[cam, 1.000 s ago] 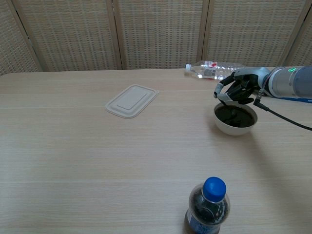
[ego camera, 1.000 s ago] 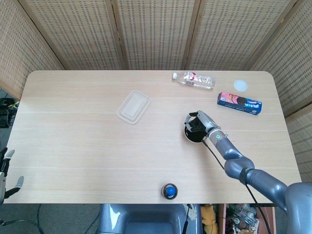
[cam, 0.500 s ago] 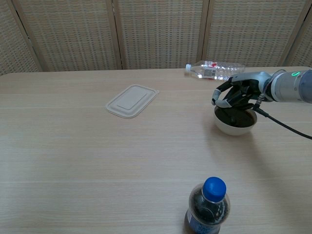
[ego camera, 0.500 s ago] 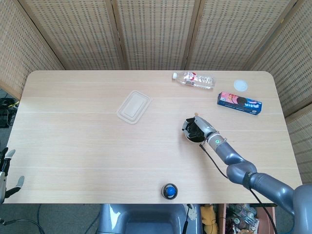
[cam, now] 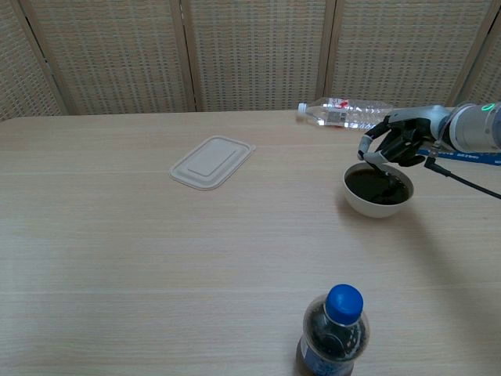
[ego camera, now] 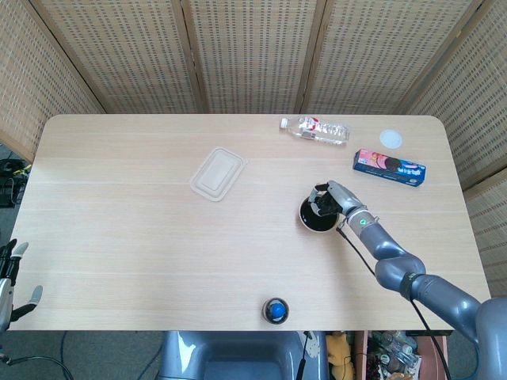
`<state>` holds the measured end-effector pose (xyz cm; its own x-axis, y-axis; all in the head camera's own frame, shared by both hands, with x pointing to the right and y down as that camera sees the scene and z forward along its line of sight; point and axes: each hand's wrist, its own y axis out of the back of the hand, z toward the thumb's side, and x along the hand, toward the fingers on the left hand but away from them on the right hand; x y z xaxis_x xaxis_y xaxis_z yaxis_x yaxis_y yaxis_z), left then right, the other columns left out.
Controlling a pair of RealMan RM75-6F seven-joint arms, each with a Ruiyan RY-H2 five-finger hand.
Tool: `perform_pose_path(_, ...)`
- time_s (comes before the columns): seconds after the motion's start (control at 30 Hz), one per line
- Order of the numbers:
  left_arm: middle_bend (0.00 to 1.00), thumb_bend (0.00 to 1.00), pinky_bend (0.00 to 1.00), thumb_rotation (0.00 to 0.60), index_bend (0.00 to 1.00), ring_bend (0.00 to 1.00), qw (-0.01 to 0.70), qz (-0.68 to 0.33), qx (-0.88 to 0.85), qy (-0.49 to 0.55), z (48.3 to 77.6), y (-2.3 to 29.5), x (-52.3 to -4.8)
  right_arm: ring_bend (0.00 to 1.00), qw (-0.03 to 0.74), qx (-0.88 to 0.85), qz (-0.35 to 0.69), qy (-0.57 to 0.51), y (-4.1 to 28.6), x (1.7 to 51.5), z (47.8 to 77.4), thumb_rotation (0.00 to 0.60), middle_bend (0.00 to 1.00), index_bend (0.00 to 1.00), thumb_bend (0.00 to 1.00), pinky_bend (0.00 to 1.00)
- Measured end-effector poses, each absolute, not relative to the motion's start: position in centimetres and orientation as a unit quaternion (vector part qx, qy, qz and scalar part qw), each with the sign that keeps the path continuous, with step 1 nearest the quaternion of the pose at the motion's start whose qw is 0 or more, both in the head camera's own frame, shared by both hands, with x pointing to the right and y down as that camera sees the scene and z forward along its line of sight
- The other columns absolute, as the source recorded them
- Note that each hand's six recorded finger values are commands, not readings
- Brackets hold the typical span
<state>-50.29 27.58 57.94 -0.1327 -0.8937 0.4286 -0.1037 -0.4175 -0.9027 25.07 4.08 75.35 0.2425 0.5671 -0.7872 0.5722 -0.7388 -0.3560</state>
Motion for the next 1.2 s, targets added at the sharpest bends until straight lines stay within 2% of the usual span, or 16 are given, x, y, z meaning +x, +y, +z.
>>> perform_pose_path(0.4,0.0,0.37,0.0,0.6,0.02,0.0,0.319,-0.618,-0.574,0.432,58.1,27.7,-50.5,0.96,0.0,0.804,-0.49,0.337,4.8,22.8,75.6,0.6,0.98,0.7,0.77,0.98)
perform_pose_path(0.67,0.0,0.37,0.0,0.6,0.02,0.0,0.32,-0.616,-0.577,0.431,58.2,27.6,-50.3,0.96,0.001,0.799,-0.5,0.333,5.9,24.3,75.6,0.6,0.98,0.7,0.77,0.98)
perform_pose_path(0.97,0.0,0.37,0.0,0.6,0.02,0.0,0.321,-0.616,-0.577,0.43,58.2,27.6,-50.2,0.96,-0.005,0.785,-0.515,0.345,5.0,26.3,75.6,0.6,0.98,0.7,0.77,0.98)
perform_pose_path(1.2,0.0,0.37,0.0,0.6,0.02,0.0,0.319,-0.62,-0.574,0.429,58.2,27.7,-50.3,0.96,-0.007,0.787,-0.512,0.343,4.2,25.2,76.0,0.6,0.98,0.7,0.77,0.98)
